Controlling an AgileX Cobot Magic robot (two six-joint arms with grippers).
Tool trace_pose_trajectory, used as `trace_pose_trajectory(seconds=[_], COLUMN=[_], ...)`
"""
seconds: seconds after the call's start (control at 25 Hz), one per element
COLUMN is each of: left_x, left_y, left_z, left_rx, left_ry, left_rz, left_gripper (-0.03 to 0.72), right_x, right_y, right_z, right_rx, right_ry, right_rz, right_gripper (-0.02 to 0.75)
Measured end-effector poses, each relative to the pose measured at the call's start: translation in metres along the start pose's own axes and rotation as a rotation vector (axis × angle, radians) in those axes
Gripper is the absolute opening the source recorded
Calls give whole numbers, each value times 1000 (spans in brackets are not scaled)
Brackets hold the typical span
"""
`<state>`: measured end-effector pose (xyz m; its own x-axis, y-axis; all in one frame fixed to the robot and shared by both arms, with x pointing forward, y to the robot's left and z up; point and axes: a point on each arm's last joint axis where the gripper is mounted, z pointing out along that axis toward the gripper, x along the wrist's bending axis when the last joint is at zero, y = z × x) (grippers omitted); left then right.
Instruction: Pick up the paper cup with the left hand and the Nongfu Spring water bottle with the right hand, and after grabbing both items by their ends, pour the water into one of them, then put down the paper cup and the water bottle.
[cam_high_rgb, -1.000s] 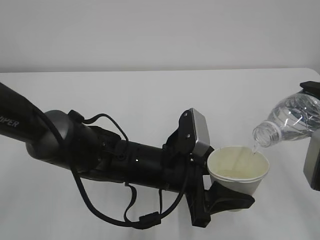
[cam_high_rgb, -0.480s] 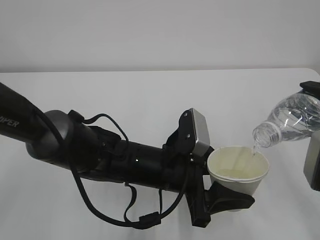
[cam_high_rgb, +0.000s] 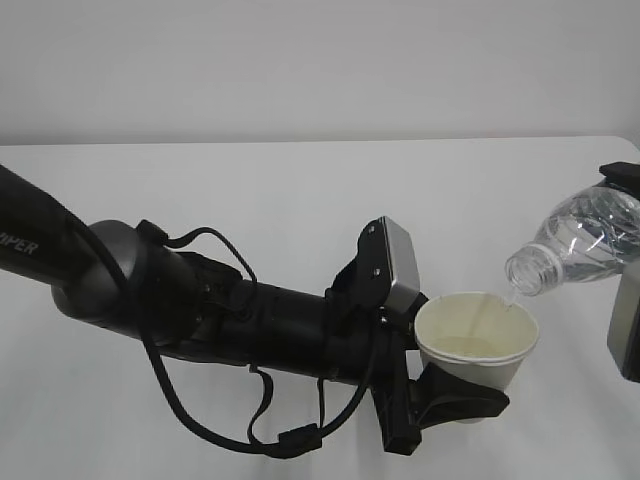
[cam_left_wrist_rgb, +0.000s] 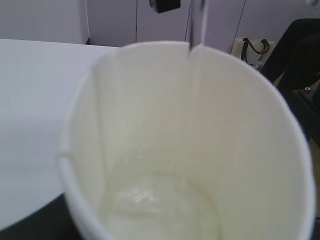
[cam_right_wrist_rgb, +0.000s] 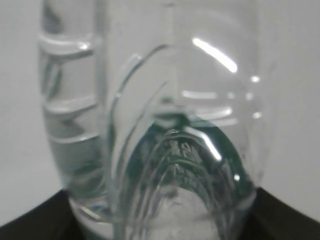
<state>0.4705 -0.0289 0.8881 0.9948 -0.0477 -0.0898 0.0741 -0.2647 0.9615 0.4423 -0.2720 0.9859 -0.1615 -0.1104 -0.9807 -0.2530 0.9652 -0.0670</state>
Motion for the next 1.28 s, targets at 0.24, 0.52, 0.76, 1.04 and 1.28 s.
trace_pose_trajectory(seconds=[0.24, 0.52, 0.76, 1.04, 1.28], left_x=[0, 0, 0, 0, 0], left_y=[0, 0, 0, 0, 0], left_z=[0, 0, 0, 0, 0], left_rx=[0, 1, 1, 1, 1], left_ry=[0, 1, 1, 1, 1], left_rz=[0, 0, 0, 0, 0], left_gripper=[445, 445, 445, 445, 445], right_x=[0, 0, 0, 0, 0], right_y=[0, 0, 0, 0, 0], right_z=[0, 0, 0, 0, 0], right_rx=[-1, -1, -1, -1, -1], right_ry=[0, 0, 0, -2, -2], right_rz=[-10, -11, -13, -15, -15], right_gripper=[454, 454, 454, 454, 454])
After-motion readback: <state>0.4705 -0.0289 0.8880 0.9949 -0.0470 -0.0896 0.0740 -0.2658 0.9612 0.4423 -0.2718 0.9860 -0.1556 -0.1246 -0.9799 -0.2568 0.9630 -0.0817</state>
